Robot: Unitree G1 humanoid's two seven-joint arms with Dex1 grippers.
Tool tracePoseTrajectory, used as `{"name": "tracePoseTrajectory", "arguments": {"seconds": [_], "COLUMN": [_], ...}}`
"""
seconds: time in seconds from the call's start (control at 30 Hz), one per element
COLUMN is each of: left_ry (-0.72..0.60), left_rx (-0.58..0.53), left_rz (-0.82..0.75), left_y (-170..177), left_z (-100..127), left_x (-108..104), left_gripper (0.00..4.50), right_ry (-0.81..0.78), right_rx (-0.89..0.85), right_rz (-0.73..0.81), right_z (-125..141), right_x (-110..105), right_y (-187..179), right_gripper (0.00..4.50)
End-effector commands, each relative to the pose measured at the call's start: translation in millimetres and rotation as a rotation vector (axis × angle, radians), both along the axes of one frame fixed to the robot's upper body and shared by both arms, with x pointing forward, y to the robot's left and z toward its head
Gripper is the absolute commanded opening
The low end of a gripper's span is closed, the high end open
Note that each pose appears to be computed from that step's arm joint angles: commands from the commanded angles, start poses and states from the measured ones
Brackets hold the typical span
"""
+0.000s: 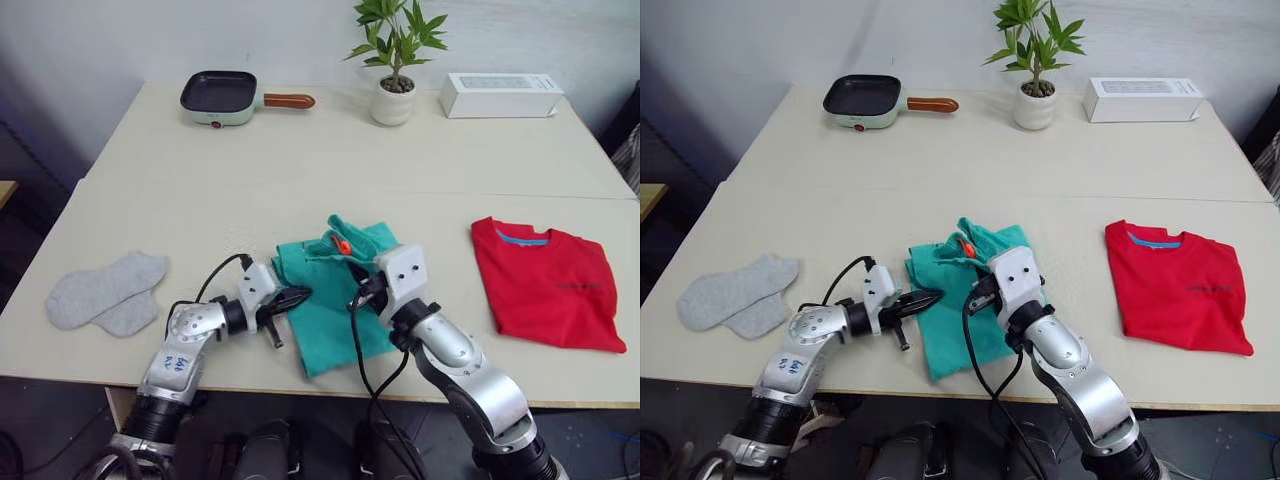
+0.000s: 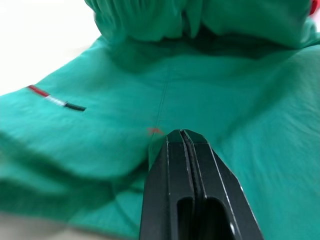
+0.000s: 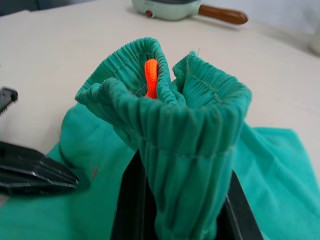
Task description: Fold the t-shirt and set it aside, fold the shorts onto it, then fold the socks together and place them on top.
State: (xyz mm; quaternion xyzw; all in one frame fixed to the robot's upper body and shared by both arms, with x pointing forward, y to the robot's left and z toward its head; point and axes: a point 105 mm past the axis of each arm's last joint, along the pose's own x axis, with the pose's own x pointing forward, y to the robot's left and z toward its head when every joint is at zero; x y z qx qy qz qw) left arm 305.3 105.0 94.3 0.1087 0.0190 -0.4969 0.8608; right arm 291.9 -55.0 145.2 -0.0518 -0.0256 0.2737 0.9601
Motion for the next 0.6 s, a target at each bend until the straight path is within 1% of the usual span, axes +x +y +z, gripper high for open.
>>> {"name": "tracePoseTrajectory", "arguments": {"seconds": [0.03, 0.07, 0.13, 0.2, 0.23, 0.33, 0.37, 0.4, 0.47, 0.53, 0.6], "left_ry": [-0.039, -0.039, -0.039, -0.039, -0.033, 0.024, 0.043, 0.047, 0.05, 0.037, 0.007], "left_rx": [-0.026, -0.025, -0.026, -0.028, -0.032, -0.041, -0.033, -0.022, -0.04, -0.091, -0.134], "left_rz": [-0.009, -0.003, 0.008, 0.017, 0.019, -0.002, -0.003, 0.009, 0.018, -0.001, -0.051], "left_y": [2.8, 4.7, 9.4, 16.4, 21.0, 39.5, 47.4, 56.1, 66.2, 66.8, 57.8], "left_z": [15.2, 15.8, 17.4, 20.3, 22.0, 25.4, 26.1, 28.4, 38.3, 55.1, 73.4], "left_x": [-2.2, -1.3, 0.7, 2.3, 1.9, -6.1, -8.7, -9.1, -9.5, -8.4, -6.4], "left_gripper": [0.0, 0.0, 0.0, 0.0, 0.0, 0.0, 0.0, 0.0, 0.0, 0.0, 0.0], "right_ry": [0.051, 0.082, 0.12, 0.163, 0.196, 0.311, 0.318, 0.312, 0.299, 0.271, 0.208], "right_rx": [0.051, 0.062, 0.101, 0.122, 0.13, 0.156, 0.158, 0.166, 0.207, 0.254, 0.26], "right_rz": [0.136, 0.188, 0.253, 0.363, 0.431, 0.707, 0.77, 0.796, 0.805, 0.804, 0.741], "right_z": [3.6, 2.4, 5.9, 10.5, 12.2, 21.8, 27.5, 33.9, 45.8, 58.0, 63.7], "right_x": [-8.0, -10.8, -11.4, -17.3, -22.7, -52.6, -58.9, -59.0, -53.5, -44.4, -25.0], "right_y": [10.7, 13.9, 13.0, 12.6, 11.8, 3.7, -3.7, -13.6, -30.0, -43.5, -54.4], "right_gripper": [0.67, 0.89, 1.55, 2.18, 2.53, 3.6, 3.9, 4.2, 4.2, 4.2, 3.78]}}
